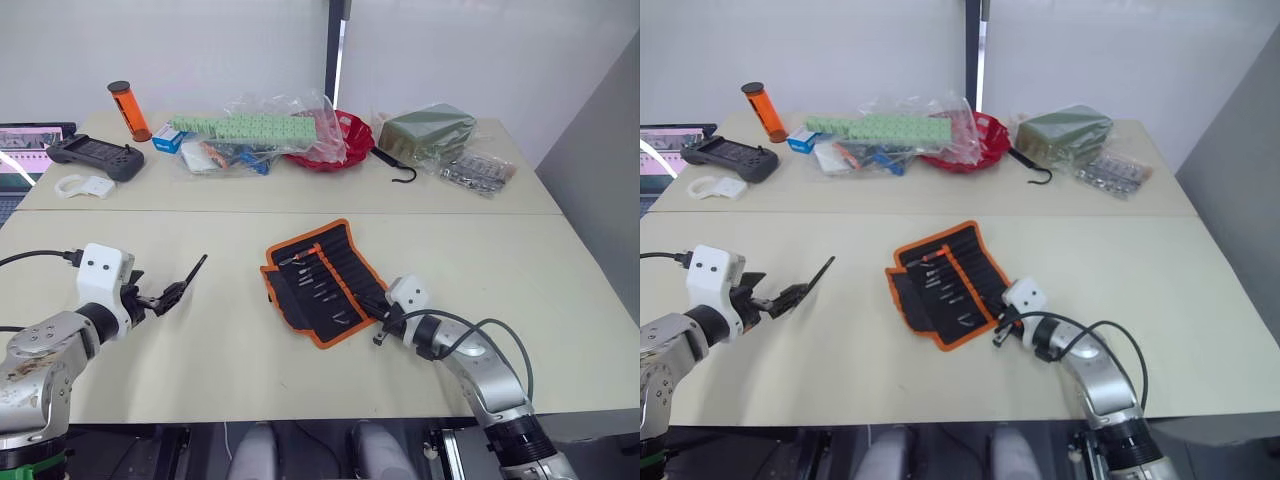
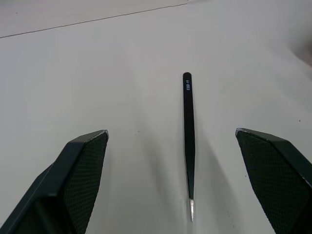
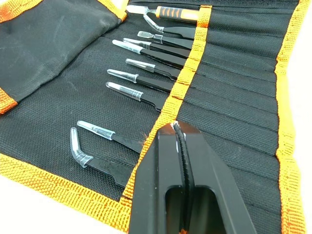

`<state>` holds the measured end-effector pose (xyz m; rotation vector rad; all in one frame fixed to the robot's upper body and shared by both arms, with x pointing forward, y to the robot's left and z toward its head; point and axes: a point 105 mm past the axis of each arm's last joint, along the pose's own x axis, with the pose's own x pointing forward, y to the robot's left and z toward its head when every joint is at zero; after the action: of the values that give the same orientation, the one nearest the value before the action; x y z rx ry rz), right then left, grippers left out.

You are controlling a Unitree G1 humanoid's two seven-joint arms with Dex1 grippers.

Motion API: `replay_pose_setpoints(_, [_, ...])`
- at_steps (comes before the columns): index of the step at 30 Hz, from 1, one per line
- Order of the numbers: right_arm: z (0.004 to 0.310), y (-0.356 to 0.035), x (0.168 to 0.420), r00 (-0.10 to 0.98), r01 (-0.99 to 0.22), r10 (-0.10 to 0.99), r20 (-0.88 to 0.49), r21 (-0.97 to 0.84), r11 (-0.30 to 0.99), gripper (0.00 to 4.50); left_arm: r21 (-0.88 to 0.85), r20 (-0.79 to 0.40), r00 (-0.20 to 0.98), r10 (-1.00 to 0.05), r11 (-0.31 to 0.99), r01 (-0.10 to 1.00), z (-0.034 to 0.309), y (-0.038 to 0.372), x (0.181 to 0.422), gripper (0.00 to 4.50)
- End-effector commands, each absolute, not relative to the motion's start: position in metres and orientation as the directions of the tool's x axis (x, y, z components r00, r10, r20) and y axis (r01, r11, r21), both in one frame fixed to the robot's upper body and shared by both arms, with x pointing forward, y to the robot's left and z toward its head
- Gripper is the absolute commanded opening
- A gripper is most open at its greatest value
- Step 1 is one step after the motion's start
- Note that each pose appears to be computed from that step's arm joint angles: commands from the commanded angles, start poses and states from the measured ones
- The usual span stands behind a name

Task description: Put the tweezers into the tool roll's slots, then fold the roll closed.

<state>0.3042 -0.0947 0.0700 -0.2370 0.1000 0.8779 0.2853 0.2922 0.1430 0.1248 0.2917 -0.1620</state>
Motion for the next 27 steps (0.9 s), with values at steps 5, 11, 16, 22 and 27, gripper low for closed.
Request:
replay_pose_setpoints(5, [0.04,-0.078,0.292,0.552,-0.831,0.786,-0.278,-0.108,0.545,0.0,0.081,-0.207,0.977,-0.043,0.995,0.061,0.172,0.317,0.276,4.45])
replay_pose_setpoints(11, [0.04,-0.072,0.294,0.536,-0.842,0.799,-0.273,-0.104,0.529,0.0,0.098,-0.254,0.965,-0.068,0.991,0.095,0.159,0.314,0.263,4.45])
replay_pose_setpoints(16, [0.04,-0.07,0.296,0.533,-0.844,0.802,-0.269,-0.104,0.526,0.0,0.118,-0.301,0.94,-0.161,0.972,0.204,0.136,0.298,0.259,4.45])
replay_pose_setpoints(22, [0.04,-0.073,0.295,0.545,-0.836,0.794,-0.267,-0.105,0.539,0.0,0.127,-0.317,0.921,-0.225,0.953,0.276,0.12,0.285,0.273,4.45])
replay_pose_setpoints(27, [0.041,-0.076,0.294,0.557,-0.828,0.786,-0.268,-0.109,0.55,0.0,0.141,-0.336,0.914,-0.228,0.947,0.288,0.111,0.28,0.284,4.45])
